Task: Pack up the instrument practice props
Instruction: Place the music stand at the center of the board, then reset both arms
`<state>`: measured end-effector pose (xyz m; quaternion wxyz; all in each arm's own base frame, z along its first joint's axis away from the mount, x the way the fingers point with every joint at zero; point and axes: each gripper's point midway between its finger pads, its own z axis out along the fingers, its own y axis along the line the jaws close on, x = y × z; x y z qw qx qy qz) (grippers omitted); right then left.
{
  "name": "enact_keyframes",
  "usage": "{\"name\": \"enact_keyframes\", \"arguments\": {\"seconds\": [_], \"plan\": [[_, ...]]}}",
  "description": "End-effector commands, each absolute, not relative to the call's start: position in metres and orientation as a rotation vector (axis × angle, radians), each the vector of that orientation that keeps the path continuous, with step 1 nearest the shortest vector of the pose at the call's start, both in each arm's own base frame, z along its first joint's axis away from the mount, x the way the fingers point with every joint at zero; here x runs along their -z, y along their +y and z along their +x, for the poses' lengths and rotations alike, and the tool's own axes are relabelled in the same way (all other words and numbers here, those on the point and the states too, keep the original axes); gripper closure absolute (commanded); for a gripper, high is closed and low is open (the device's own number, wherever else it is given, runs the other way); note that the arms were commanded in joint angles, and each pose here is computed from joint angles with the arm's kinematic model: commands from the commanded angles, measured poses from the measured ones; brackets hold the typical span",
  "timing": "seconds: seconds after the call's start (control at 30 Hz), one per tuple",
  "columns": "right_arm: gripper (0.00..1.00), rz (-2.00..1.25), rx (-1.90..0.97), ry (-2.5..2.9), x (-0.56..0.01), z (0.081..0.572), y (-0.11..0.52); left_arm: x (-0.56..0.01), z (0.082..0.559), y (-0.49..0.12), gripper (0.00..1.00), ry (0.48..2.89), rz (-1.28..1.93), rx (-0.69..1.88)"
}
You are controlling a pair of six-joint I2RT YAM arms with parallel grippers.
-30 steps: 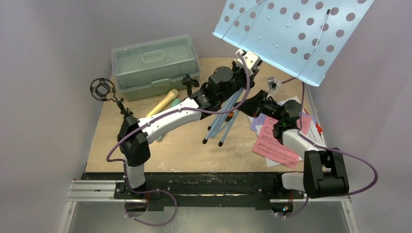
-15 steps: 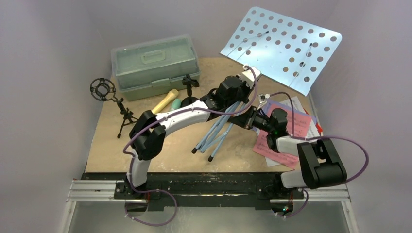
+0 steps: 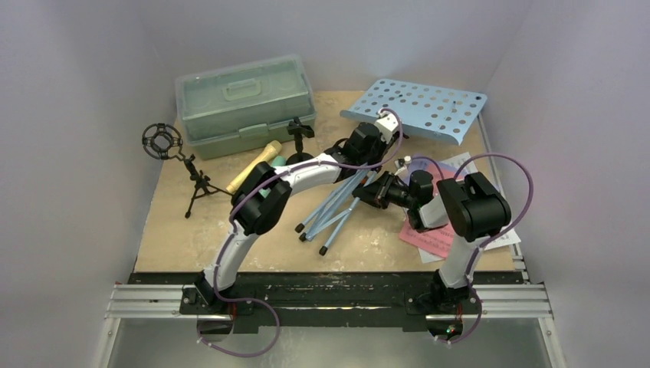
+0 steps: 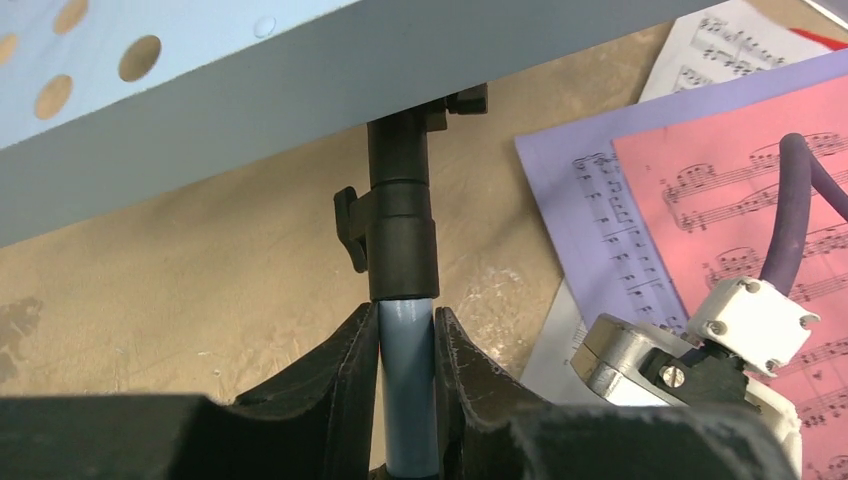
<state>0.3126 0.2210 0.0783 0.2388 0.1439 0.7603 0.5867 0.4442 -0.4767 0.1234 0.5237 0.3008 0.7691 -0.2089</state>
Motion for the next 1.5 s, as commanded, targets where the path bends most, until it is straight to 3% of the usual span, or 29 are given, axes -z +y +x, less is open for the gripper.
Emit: {"name": "enact_keyframes", "arguments": {"seconds": [0.0, 0.2, 0.33, 0.43, 0.67, 0.83, 1.13, 1.3, 1.4, 1.47], "plan": [[0.99, 0.19, -1.567, 1.637, -0.168, 0.373, 0.216, -0.163, 0.462, -0.487, 1.0, 1.726, 0.7, 0.549], [0.85, 0.215, -1.629, 1.646, -0.155, 0.379, 0.221, -0.136, 0.471, -0.481, 1.0, 1.77, 0.704, 0.544], [0.66, 0.19, -1.607, 1.697, -0.15, 0.377, 0.223, -0.126, 0.473, -0.476, 1.0, 1.801, 0.694, 0.542], [0.53, 0.144, -1.581, 1.763, -0.148, 0.372, 0.224, -0.13, 0.473, -0.472, 0.88, 1.816, 0.681, 0.547], [0.31, -0.083, -1.438, 1.95, -0.148, 0.342, 0.218, -0.179, 0.444, -0.462, 0.43, 1.812, 0.699, 0.638], [0.28, -0.31, -1.288, 2.064, -0.139, 0.317, 0.203, -0.226, 0.399, -0.446, 0.25, 1.778, 0.771, 0.755], [0.26, -0.523, -1.084, 2.043, -0.161, 0.306, 0.159, -0.263, 0.317, -0.38, 0.15, 1.805, 0.817, 0.832], [0.26, -0.71, -0.918, 1.924, -0.196, 0.298, 0.145, -0.282, 0.29, -0.322, 0.0, 1.771, 0.724, 0.748], [0.24, -0.781, -0.749, 1.825, -0.224, 0.293, 0.135, -0.291, 0.277, -0.283, 0.0, 1.738, 0.663, 0.656], [0.17, -0.78, -0.61, 1.751, -0.247, 0.289, 0.123, -0.302, 0.269, -0.259, 0.0, 1.7, 0.643, 0.594]]}}
